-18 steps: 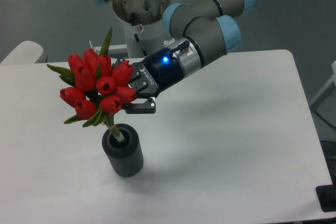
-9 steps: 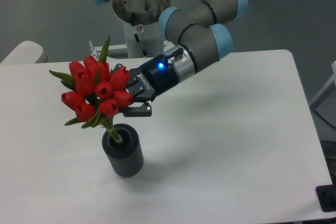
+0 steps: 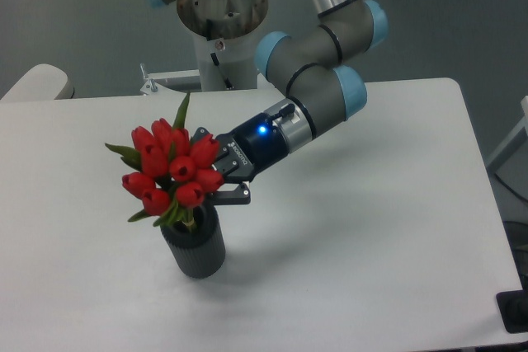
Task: Insert the flowers into the vase
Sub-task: 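Lower the tulip stems down into the grey vase opening, then open the gripper to release the tulips in the vase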
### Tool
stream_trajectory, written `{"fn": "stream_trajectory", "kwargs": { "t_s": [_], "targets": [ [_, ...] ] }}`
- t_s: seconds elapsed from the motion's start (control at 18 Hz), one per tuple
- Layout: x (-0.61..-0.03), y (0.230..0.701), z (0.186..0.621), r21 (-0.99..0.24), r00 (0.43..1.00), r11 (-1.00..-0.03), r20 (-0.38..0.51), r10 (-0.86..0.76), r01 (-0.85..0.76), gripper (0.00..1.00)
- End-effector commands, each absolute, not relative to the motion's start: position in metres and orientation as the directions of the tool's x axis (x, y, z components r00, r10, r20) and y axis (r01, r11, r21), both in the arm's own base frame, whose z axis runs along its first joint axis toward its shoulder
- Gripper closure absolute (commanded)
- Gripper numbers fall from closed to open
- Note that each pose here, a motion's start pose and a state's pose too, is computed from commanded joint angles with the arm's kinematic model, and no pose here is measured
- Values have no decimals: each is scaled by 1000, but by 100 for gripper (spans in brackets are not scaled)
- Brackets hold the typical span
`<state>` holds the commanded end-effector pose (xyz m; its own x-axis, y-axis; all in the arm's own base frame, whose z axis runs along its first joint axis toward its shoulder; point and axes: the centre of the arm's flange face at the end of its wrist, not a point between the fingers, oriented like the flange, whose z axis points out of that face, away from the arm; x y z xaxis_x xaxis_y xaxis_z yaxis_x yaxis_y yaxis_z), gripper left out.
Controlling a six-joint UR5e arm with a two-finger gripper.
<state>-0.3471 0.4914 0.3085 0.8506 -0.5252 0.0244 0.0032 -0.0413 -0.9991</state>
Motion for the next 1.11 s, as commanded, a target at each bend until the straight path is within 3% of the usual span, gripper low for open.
{"fn": "stream_trajectory", "kwargs": {
  "t_s": [0.28, 0.39, 0.5, 0.56, 0.61, 0.78, 0.89, 1.11],
  "targets": [
    [-346, 489, 291, -998, 851, -55, 50, -522, 25, 72],
    [-347, 487, 287, -998, 852, -59, 58, -520, 32, 66],
    [-349, 485, 284, -997, 854, -63, 66, -515, 39, 51],
    [-349, 485, 284, -997, 854, -63, 66, -515, 39, 34],
    [-350, 485, 283, -997, 855, -64, 67, -514, 40, 25],
    [-351, 486, 281, -997, 855, -64, 70, -514, 44, 16],
    [-351, 486, 280, -997, 855, -65, 73, -514, 46, 0],
    [-357, 484, 277, -997, 860, -62, 63, -507, 36, 0]
  ]
}}
